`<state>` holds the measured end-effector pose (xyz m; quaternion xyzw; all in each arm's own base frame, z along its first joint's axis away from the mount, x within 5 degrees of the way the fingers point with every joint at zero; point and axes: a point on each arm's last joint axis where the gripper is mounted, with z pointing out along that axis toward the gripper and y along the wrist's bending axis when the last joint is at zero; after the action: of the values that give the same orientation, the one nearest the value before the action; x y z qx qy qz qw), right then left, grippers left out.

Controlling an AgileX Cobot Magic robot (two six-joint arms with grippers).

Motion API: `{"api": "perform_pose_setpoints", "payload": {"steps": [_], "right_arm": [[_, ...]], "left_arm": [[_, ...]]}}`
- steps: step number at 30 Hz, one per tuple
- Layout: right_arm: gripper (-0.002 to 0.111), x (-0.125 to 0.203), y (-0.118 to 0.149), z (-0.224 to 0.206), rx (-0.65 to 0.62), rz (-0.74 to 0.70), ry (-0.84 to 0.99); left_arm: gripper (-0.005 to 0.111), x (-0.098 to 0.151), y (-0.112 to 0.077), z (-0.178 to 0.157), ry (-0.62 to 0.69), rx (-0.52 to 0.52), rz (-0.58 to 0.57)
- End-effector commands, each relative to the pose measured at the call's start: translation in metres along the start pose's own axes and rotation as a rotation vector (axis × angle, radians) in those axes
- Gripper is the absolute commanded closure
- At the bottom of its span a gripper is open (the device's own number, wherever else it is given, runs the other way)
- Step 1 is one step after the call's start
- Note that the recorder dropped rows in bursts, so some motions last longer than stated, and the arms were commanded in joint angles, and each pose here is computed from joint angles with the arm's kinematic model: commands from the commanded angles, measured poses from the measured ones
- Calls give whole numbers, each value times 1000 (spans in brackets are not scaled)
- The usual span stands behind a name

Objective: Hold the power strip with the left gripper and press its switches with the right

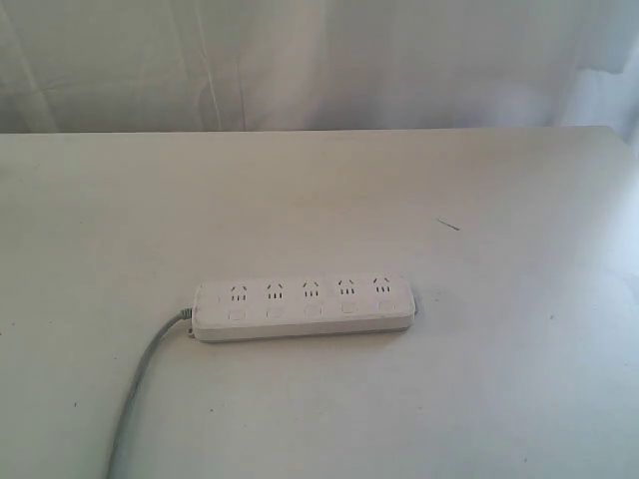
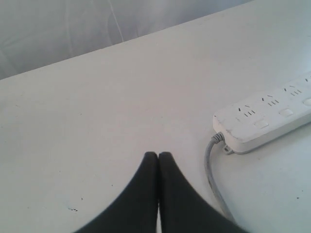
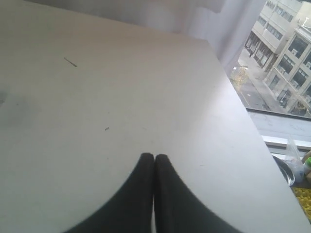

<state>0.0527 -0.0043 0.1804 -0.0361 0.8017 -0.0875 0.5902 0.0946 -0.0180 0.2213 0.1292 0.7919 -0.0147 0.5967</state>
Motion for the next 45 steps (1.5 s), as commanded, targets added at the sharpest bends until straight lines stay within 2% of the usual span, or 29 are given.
{"api": "perform_pose_setpoints", "payload": {"steps": [1,14,18,21,30,45], "right_arm": [[108,-1,-1,0,10,-3,-30],[108,-1,-1,0,10,-3,-30],[108,-1,-1,0,10,-3,-30],[108,-1,0,0,10,-1,-30],[108,-1,0,0,10,-1,-30],[108,-1,0,0,10,-1,-30]], "left_arm": [[107,4,0,1,19,-2,-29],[107,7,0,-4,45,-9,-51],[107,5,5,-14,-52,-70,-63],[107,8,7,-18,-148,-110,-126],[107,16,10,-21,-167,-163,-218],[107,11,9,-38,-320,-189,-200]]}}
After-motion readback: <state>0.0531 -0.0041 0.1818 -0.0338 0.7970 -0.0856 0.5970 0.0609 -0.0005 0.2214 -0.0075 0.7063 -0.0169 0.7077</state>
